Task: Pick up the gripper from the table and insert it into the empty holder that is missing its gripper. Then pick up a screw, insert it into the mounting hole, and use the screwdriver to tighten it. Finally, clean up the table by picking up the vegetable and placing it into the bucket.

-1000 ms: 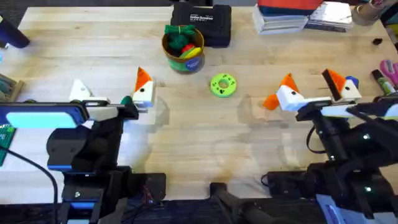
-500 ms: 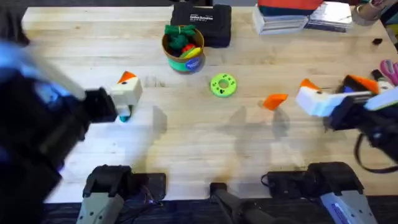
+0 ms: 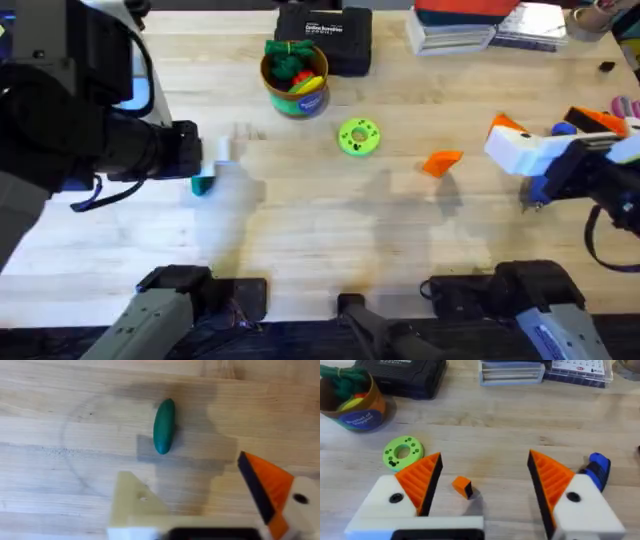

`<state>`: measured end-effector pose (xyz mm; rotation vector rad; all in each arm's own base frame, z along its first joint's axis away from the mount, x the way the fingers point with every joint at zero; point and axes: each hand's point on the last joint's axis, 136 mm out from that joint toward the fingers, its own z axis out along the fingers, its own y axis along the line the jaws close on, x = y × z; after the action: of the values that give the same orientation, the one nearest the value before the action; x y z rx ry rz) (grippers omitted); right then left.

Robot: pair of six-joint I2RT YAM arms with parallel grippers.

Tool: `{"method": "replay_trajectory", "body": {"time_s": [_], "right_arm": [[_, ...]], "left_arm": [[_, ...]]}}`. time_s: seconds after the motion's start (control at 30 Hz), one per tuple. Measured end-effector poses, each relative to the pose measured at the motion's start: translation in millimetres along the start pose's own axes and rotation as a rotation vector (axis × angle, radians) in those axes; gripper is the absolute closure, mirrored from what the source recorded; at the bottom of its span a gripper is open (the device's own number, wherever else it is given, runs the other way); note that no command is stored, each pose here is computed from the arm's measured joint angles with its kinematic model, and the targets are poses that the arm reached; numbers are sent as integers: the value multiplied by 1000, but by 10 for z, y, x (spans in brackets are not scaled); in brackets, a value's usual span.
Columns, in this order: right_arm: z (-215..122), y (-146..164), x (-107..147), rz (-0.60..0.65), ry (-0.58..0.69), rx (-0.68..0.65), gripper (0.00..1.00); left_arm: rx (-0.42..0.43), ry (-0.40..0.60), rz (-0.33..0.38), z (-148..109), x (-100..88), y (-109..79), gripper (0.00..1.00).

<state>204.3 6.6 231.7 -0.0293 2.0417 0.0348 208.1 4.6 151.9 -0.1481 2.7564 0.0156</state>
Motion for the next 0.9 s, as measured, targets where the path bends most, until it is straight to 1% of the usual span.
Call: {"method": "replay_trajectory", "body": {"time_s": [0.1,0.13,0.17,0.2,0.23,0.27,0.33,0.4,0.43,0.47,0.53,0.6,0.63,0.77,0.83,0.9], "right_arm": [[0,0,7,0,3,0,9],[0,0,9,0,4,0,8],[0,0,12,0,5,0,7],[0,0,13,0,5,0,7],[0,0,16,0,6,0,7],[0,0,25,0,10,0,8],[-1,0,61,1,25,0,8],[-2,0,92,1,37,0,7],[-2,0,95,1,38,0,9],[-2,0,95,1,38,0,9],[-2,0,95,1,38,0,8],[-2,0,95,1,38,0,9],[-2,0,96,1,39,0,7],[-2,0,97,1,39,0,7],[-2,0,96,2,39,0,10],[-2,0,96,1,39,0,7]], "left_arm": [[-11,4,1,13,-5,18,642],[-13,-1,7,13,-15,21,739],[11,-28,9,5,-75,-26,301],[38,-46,16,-7,-110,-78,126],[72,-63,30,-23,-142,-145,48],[118,-88,61,-50,-182,-244,25],[221,-138,133,-126,-249,-476,17],[332,-217,208,-243,-365,-740,16],[375,-252,237,-299,-419,-844,16],[415,-281,264,-354,-458,-940,15],[465,-277,290,-405,-425,-1043,15],[487,-226,287,-391,-305,-1064,15],[494,-140,254,-357,-124,-1043,16],[485,-12,217,-322,155,-986,15],[486,-13,212,-323,148,-990,15],[492,-67,224,-338,33,-1023,15]]}}
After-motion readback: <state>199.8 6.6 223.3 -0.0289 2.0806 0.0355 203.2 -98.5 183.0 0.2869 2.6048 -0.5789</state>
